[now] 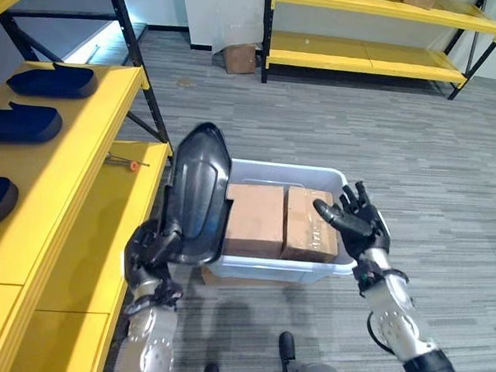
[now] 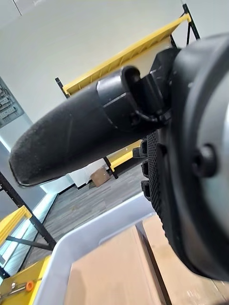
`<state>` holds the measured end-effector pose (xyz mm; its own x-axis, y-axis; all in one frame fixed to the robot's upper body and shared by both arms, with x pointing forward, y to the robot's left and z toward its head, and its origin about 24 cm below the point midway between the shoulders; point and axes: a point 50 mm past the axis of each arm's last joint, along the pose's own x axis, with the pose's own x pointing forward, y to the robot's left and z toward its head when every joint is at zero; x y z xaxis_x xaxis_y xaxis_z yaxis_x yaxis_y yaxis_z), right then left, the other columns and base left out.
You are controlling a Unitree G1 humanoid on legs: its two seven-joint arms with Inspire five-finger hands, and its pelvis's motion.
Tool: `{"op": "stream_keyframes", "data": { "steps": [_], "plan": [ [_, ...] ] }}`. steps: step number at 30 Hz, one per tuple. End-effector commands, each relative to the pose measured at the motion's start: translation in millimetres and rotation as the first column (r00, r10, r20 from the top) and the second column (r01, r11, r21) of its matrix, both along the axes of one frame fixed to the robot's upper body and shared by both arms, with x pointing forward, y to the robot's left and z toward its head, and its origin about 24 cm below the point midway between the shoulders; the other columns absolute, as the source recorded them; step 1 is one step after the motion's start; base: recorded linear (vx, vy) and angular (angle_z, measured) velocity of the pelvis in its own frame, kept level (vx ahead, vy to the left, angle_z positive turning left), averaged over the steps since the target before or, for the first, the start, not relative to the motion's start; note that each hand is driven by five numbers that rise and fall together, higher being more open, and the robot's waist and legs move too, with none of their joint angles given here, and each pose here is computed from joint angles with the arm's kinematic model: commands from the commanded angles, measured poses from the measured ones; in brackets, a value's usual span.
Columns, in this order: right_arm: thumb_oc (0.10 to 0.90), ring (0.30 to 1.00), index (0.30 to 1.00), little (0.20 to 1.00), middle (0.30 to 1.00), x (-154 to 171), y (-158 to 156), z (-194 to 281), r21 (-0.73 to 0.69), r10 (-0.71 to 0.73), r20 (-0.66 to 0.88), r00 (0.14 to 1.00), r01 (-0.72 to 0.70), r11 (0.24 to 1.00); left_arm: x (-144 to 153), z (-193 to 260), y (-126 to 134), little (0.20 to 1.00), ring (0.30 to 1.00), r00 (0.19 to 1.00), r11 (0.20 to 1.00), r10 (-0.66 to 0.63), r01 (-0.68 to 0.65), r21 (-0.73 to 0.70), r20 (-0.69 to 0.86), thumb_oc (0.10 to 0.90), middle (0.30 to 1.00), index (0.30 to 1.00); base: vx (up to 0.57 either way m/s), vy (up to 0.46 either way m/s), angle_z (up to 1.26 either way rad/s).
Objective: Move parts from the plastic box to the shelf.
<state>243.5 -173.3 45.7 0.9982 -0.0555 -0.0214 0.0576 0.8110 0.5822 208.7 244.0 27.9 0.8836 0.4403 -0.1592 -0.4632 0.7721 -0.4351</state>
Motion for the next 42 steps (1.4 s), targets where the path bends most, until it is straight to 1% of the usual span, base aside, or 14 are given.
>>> {"op": "stream_keyframes", "data": {
  "steps": [1,6,7,9,13,15,21,24,26,28,32,35,40,42],
  "plan": [
    [0.900,1.000,1.000,1.000,1.000,7.6,-4.2,45.9,-0.063,0.029,0.269,0.963,-0.012,0.998,8.5,56.7,14.1,0.300,0.300,0.952,0.994,-0.046,0.014,0.109,0.303,0.400,0.300,0.300,-0.01,-0.052,0.14],
    [0.900,1.000,1.000,1.000,1.000,3.8,-3.4,40.1,-0.099,0.074,0.255,0.964,-0.050,0.994,-7.8,52.5,22.2,0.300,0.300,0.955,0.995,-0.027,-0.003,0.099,0.295,0.400,0.300,0.300,-0.02,-0.111,0.22],
    [0.900,1.000,1.000,1.000,1.000,3.5,0.2,32.8,-0.099,0.095,0.222,0.970,-0.075,0.992,-11.3,53.0,20.9,0.300,0.300,0.954,0.995,-0.035,0.006,0.096,0.299,0.400,0.300,0.300,-0.03,-0.155,0.48],
    [0.900,1.000,1.000,1.000,1.000,3.4,3.7,36.6,-0.119,0.142,0.238,0.961,-0.116,0.986,-13.6,53.5,19.1,0.300,0.300,0.950,0.996,-0.050,0.023,0.090,0.308,0.400,0.300,0.300,-0.07,-0.241,0.67],
    [0.900,1.000,1.000,1.000,1.000,7.3,3.4,44.2,-0.156,0.160,0.270,0.949,-0.121,0.980,-11.3,55.1,7.6,0.300,0.300,0.932,0.997,-0.079,0.075,0.027,0.352,0.400,0.300,0.300,-0.08,-0.142,0.59],
    [0.900,1.000,1.000,1.000,1.000,9.7,0.5,49.0,-0.167,0.148,0.289,0.946,-0.103,0.981,-5.9,55.2,0.0,0.300,0.300,0.923,0.995,-0.089,0.099,-0.008,0.375,0.400,0.300,0.300,-0.07,-0.036,0.79],
    [0.900,1.000,1.000,1.000,1.000,10.5,-13.3,55.3,-0.224,0.089,0.302,0.949,-0.021,0.974,3.5,52.1,-11.5,0.300,0.300,0.917,0.988,-0.128,0.150,-0.028,0.377,0.400,0.300,0.300,-0.05,-0.016,0.97],
    [0.900,1.000,1.000,1.000,1.000,6.8,-20.3,50.6,-0.235,0.059,0.280,0.958,0.009,0.972,2.8,47.8,-11.8,0.300,0.300,0.923,0.988,-0.127,0.151,-0.040,0.363,0.400,0.300,0.300,0.00,0.018,1.00],
    [0.900,1.000,1.000,1.000,1.000,-2.2,-29.6,42.8,-0.235,0.018,0.251,0.968,0.043,0.971,1.9,43.9,-10.3,0.300,0.300,0.927,0.988,-0.113,0.145,-0.062,0.357,0.400,0.300,0.300,-0.09,0.079,0.36],
    [0.900,1.000,1.000,1.000,1.000,-6.7,-30.3,36.6,-0.217,0.001,0.227,0.974,0.049,0.975,5.1,43.0,-11.9,0.300,0.300,0.927,0.985,-0.115,0.153,-0.078,0.358,0.400,0.300,0.300,-0.07,0.111,0.91],
    [0.900,1.000,1.000,1.000,1.000,-14.2,-29.9,23.3,-0.160,-0.027,0.175,0.984,0.056,0.986,8.2,41.0,-18.8,0.300,0.300,0.925,0.978,-0.158,0.195,-0.075,0.346,0.400,0.300,0.300,0.00,0.231,1.13],
    [0.900,1.000,1.000,1.000,1.000,-20.7,-32.0,15.1,-0.130,-0.042,0.140,0.989,0.060,0.990,7.3,42.3,-18.8,0.300,0.300,0.923,0.975,-0.194,0.218,-0.036,0.332,0.400,0.300,0.300,0.05,0.312,0.72],
    [0.900,1.000,1.000,1.000,1.000,-19.5,-30.4,15.2,-0.139,-0.033,0.136,0.990,0.052,0.989,5.1,44.8,-12.7,0.300,0.300,0.924,0.980,-0.182,0.198,-0.014,0.335,0.400,0.300,0.300,0.02,0.218,0.37],
    [0.900,1.000,1.000,1.000,1.000,-16.5,-28.1,14.6,-0.167,-0.019,0.128,0.992,0.041,0.985,3.3,44.6,-10.2,0.300,0.300,0.928,0.981,-0.183,0.193,0.003,0.324,0.400,0.300,0.300,0.00,0.313,0.27]
  ]
}}
